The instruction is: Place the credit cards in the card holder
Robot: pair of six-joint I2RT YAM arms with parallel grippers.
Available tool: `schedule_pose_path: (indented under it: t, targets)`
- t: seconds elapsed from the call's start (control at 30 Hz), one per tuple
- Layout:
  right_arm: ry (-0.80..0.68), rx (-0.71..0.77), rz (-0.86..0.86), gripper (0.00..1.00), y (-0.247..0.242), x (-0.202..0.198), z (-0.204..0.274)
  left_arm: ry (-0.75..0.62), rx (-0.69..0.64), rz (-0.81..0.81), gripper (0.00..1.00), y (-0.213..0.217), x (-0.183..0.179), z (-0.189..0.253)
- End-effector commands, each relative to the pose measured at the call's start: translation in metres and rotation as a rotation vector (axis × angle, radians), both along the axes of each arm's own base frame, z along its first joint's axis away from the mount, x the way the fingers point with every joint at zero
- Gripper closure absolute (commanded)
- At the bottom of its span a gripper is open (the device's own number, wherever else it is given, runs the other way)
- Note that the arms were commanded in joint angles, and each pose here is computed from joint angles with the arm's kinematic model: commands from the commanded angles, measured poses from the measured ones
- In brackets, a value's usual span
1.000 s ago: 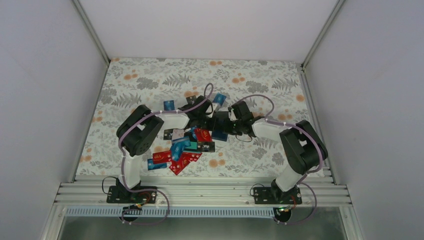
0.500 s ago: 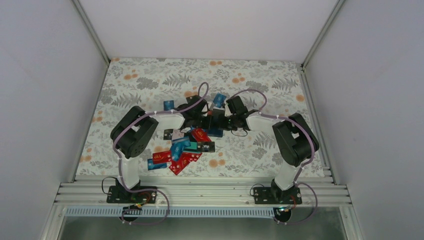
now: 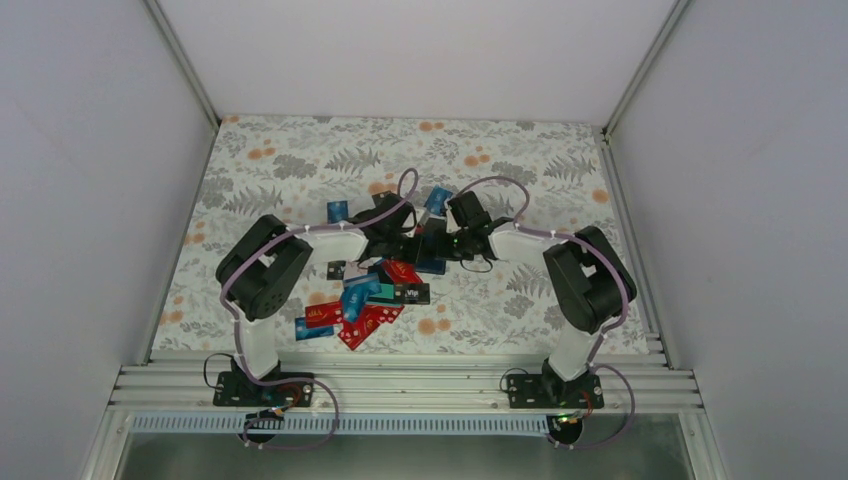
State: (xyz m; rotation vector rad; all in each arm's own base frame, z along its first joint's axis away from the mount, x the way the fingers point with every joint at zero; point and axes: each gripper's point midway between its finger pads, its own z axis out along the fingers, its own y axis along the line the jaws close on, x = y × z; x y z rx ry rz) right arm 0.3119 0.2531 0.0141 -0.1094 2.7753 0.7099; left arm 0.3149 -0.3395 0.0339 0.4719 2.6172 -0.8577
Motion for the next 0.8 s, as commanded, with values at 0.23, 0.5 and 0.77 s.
schedule_pose_path:
  t: [0.23, 0.5, 0.77]
  targets:
    - [0.586, -0.468, 0.102, 0.96, -0.082, -0.148, -0.101, -0.076, 0.004, 0.068, 0.82, 0.028, 0.015, 0.004]
    - [0.570, -0.463, 0.101, 0.96, -0.087, -0.155, -0.088, -0.096, -0.003, 0.087, 0.68, 0.034, 0.014, 0.017]
    - [0.518, -0.443, 0.080, 0.96, -0.085, -0.147, -0.069, -0.037, 0.079, 0.091, 0.67, 0.047, 0.004, -0.019]
